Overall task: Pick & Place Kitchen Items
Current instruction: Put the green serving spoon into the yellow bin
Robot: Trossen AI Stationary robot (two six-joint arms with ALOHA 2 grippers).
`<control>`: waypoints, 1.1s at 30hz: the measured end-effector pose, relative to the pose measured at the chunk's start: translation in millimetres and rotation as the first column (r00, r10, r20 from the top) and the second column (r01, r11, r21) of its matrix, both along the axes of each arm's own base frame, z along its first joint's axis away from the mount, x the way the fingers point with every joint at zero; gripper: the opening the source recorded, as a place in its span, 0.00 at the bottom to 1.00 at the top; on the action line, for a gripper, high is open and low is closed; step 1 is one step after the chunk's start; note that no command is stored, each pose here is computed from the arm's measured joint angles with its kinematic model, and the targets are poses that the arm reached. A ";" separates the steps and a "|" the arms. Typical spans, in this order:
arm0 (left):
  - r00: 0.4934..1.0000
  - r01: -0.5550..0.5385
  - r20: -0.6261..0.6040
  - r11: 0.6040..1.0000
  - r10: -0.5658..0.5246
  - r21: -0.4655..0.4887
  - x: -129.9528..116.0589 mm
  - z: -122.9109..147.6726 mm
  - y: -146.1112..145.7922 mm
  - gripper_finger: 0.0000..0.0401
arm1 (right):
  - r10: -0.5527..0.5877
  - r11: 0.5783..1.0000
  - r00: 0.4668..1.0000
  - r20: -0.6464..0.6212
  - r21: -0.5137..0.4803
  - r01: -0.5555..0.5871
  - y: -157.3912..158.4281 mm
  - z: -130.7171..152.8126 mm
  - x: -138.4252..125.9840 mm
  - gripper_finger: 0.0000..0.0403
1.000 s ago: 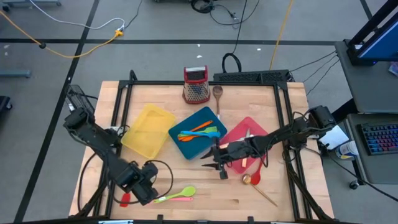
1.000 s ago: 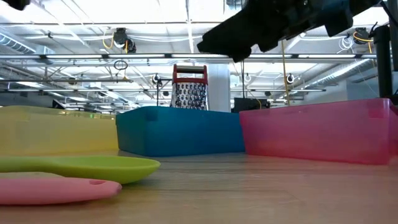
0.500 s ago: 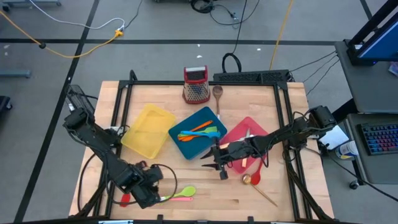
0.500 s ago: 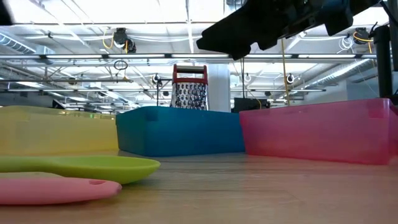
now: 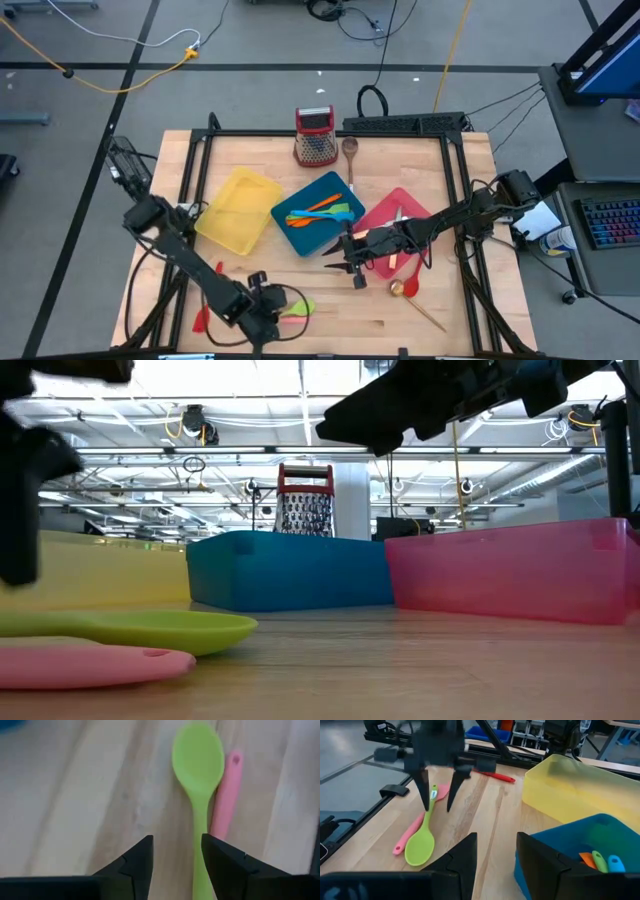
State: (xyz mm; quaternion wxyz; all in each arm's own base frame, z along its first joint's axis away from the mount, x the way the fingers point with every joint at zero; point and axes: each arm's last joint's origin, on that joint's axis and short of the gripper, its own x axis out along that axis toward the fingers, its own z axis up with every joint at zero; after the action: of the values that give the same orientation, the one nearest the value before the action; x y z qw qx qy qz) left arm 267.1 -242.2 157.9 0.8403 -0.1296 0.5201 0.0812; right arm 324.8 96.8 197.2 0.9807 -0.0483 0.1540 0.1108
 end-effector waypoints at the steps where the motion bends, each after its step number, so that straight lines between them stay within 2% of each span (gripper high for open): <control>1: 1.000 0.012 -0.019 1.000 -0.012 -0.011 1.5 -5.3 -1.2 0.41 | -0.001 1.000 1.000 0.000 0.000 0.001 -0.3 0.0 0.1 0.32; 4: 0.997 0.058 -0.049 0.997 -0.061 -0.059 4.4 -12.2 -5.8 0.39 | -0.003 1.000 1.000 0.000 0.000 0.003 -0.6 0.0 0.2 0.32; 15: 0.996 0.057 -0.064 0.998 -0.059 -0.038 6.7 -19.8 -4.0 0.32 | -0.005 1.000 1.000 0.000 -0.001 0.005 -0.7 0.0 0.2 0.32; 18: 0.995 0.064 -0.077 0.997 -0.067 -0.037 6.9 -21.3 -3.2 0.26 | -0.005 1.000 1.000 0.000 -0.001 0.005 -0.7 0.0 0.2 0.32; 23: 0.993 0.082 -0.079 0.996 -0.083 -0.019 7.6 -22.5 -2.3 0.09 | -0.005 1.000 1.000 0.000 -0.001 0.005 -0.7 0.0 0.2 0.32; 29: 0.996 0.077 -0.051 0.995 -0.074 0.068 6.6 -22.4 0.7 0.10 | -0.005 1.000 1.000 0.000 -0.001 0.005 -0.7 0.0 0.2 0.32; 33: 0.996 0.017 -0.094 0.994 -0.007 0.112 4.3 -17.4 13.3 0.13 | -0.005 1.000 1.000 0.000 -0.001 0.005 -0.7 0.0 0.2 0.32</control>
State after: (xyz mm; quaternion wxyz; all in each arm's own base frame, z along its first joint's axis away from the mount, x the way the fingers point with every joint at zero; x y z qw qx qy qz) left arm 271.4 -229.0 140.5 0.8214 -0.0748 0.5543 0.1114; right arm 325.0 96.1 197.2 0.9810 -0.0484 0.1540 0.1080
